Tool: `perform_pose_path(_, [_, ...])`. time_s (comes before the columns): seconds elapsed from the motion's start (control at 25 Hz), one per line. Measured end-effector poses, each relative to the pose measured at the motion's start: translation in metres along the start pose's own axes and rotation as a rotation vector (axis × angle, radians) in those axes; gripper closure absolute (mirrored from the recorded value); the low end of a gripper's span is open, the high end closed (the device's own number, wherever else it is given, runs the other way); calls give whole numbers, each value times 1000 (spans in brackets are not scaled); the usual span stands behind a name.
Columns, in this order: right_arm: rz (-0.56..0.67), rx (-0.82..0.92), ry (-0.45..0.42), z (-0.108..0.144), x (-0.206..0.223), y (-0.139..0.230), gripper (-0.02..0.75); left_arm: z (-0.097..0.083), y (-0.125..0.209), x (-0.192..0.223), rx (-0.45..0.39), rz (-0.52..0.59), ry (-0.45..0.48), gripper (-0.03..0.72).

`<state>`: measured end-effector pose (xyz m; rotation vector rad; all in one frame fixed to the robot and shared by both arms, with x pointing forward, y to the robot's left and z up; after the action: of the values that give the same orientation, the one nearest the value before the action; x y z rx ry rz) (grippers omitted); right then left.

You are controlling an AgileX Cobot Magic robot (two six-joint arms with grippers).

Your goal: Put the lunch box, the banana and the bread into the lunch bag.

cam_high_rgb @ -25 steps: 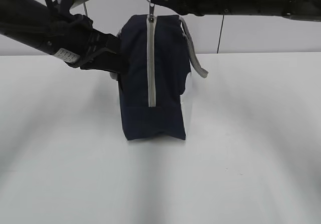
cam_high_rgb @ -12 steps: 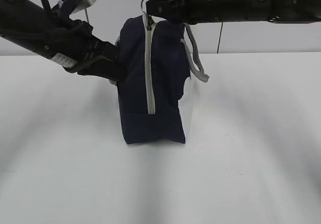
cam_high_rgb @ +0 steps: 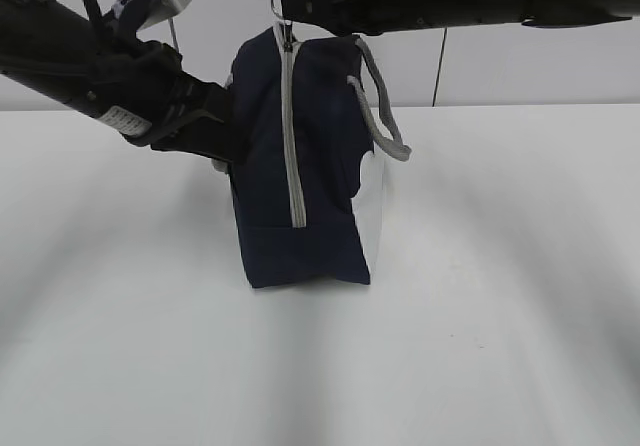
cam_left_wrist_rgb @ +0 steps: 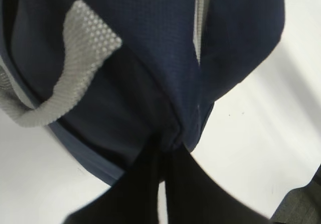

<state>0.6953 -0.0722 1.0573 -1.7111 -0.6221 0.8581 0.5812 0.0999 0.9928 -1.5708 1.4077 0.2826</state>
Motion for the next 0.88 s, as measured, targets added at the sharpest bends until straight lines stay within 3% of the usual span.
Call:
perform_pose_path(0.4, [-26,-33,-23,6,-9,-15,754,0,0,0,-17,-1,-1,687])
perform_pose_path(0.88, [-18,-48,45,-6,-9,-20,754,1,1,0,-27,13,-10,687])
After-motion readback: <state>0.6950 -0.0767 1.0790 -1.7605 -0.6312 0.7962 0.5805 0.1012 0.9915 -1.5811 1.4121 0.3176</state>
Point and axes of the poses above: a point on each arm's last joint axis where the gripper is mounted, x pointing out along that axis toward the gripper, z along the wrist's bending axis when the last joint is at zero, y = z × x, the point moved 7 cm from there along x, pointing out along that axis toward the gripper, and after that the axes turned 13 degrees about -x, right-handed, at the moved point
